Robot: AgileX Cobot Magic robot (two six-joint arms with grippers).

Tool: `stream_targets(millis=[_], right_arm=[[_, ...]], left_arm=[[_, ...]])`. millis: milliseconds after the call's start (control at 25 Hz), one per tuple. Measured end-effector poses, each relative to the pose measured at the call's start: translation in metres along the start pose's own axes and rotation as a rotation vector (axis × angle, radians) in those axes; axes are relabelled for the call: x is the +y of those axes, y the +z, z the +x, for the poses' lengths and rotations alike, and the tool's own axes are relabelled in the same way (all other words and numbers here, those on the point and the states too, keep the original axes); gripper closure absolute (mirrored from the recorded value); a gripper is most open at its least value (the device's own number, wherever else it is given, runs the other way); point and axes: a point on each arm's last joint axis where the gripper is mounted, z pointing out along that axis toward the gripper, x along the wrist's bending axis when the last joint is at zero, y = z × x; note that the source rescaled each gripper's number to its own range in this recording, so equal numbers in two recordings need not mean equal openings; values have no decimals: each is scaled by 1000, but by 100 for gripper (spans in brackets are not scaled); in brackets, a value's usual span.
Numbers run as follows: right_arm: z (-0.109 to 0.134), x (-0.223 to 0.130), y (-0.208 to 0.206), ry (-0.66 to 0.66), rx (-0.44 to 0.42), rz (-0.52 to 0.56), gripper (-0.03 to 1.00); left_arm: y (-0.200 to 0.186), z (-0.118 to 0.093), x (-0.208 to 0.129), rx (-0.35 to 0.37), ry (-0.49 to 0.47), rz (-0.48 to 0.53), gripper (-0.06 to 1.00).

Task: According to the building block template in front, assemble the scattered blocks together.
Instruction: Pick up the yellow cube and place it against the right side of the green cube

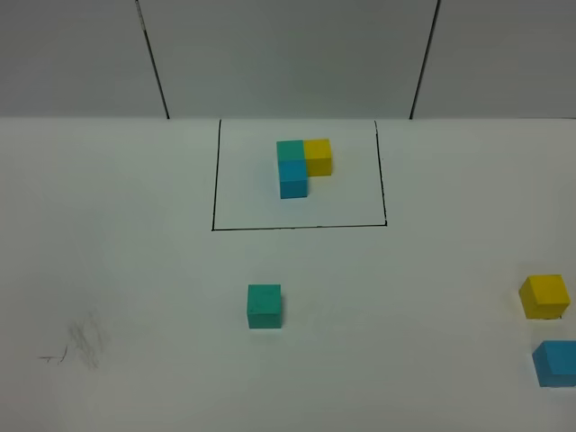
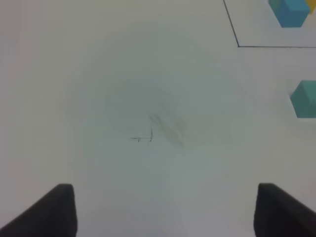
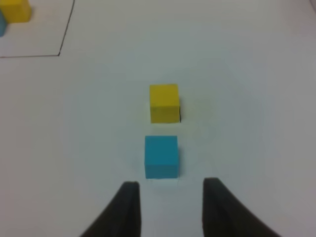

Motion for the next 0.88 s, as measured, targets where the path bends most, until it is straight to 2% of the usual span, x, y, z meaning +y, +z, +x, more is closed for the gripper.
stream_targets(millis=[600, 680, 760, 880], right_arm=[[1, 0, 0, 21, 15, -1, 96], [1, 0, 0, 23, 12, -1, 90], [1, 0, 0, 23, 8, 0, 78], [0, 0, 0, 20, 3, 0, 48]], left_arm=[[0, 0, 0, 0, 0, 0, 35], [0, 0, 0, 0, 0, 0, 35], [0, 0, 0, 0, 0, 0, 35], [0, 0, 0, 0, 0, 0, 35]])
